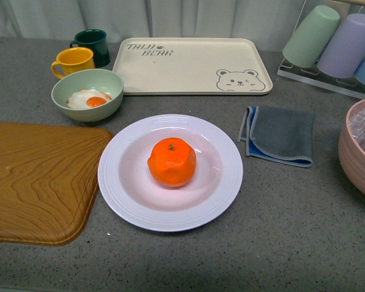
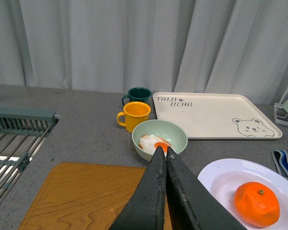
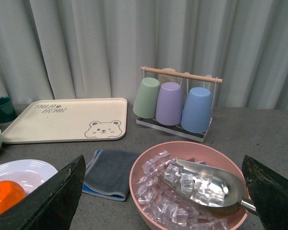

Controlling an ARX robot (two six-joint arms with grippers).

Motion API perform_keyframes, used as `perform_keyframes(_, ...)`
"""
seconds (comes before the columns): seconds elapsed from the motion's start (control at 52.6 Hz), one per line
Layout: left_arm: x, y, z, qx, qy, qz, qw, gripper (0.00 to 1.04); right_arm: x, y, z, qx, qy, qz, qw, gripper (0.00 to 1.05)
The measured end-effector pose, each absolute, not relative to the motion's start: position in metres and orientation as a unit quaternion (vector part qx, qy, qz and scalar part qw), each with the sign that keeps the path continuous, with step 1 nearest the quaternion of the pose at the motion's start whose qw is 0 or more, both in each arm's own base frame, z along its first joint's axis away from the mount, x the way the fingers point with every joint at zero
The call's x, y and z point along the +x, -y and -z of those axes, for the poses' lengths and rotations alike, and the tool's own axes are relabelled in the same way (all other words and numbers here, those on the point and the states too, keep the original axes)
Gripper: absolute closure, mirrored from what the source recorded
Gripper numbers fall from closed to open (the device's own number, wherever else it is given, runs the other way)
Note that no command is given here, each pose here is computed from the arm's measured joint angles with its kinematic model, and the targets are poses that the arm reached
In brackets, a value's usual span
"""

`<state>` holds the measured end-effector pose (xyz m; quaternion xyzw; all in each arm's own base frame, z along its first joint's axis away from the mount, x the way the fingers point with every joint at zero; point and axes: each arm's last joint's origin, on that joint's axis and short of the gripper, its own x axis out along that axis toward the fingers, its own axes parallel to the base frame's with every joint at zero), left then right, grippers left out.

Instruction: Place orange and plate with both arms

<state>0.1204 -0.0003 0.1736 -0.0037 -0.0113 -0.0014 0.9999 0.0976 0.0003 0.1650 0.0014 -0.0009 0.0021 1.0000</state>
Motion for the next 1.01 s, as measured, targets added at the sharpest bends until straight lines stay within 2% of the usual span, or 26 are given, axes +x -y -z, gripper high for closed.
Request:
perform_keyframes(0.874, 0.097, 0.0, -0.17, -0.004, 0.009, 0.001, 1.0, 1.01, 0.098, 0.0, -0.165, 0.001, 0.001, -0.002, 1.0, 0.09)
perform_keyframes(1.007, 0.097, 0.0, -0.17, -0.004, 0.009, 0.001, 1.0, 0.8, 0.098, 0.0, -0.165, 0.001, 0.001, -0.002, 1.0, 0.09)
